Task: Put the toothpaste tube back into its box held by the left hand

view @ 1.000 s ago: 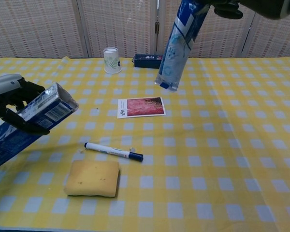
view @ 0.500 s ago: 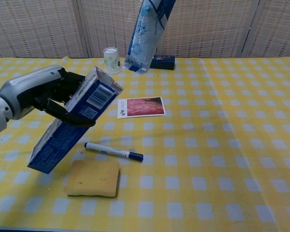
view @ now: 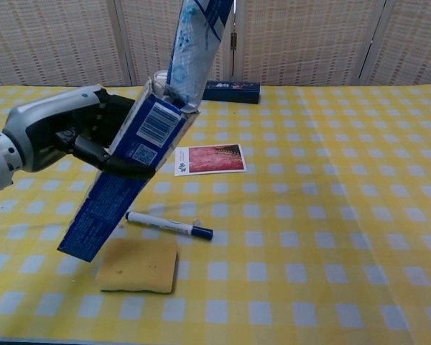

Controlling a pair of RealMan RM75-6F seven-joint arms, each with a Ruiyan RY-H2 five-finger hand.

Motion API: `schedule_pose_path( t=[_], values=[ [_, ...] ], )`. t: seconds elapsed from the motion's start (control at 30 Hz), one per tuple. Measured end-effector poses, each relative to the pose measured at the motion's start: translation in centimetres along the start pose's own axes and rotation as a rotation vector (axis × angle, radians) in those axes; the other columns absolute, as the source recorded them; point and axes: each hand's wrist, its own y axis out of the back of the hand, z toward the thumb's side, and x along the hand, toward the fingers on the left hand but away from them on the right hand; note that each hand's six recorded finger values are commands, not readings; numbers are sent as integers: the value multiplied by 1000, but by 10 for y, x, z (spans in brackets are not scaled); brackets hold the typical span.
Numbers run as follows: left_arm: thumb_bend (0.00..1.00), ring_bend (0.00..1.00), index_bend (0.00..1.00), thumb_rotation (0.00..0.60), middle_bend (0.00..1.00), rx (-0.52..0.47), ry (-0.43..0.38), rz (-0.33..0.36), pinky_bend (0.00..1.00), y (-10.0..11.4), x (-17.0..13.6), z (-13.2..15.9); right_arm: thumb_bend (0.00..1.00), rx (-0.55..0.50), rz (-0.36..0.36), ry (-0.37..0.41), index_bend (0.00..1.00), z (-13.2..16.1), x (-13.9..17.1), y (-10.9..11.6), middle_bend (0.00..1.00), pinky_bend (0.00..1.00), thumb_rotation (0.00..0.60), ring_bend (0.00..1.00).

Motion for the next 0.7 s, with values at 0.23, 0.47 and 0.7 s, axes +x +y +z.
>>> schedule_pose_path(
  t=[0.23,0.47,0.7],
  values=[
    [159,547,601,600,598,-9,2,-7,650,1,-1,-1,395,41,-18,16,819,1,-9,1,657,893,600,875],
    [159,547,601,600,599,-11,6,-4,650,3,0,-3,395,50,-12,29,819,0,-18,-9,657,893,600,874],
    [159,546,601,600,601,-24,13,5,651,7,1,-3,395,79,8,58,818,4,-21,-19,657,892,600,874]
  ],
)
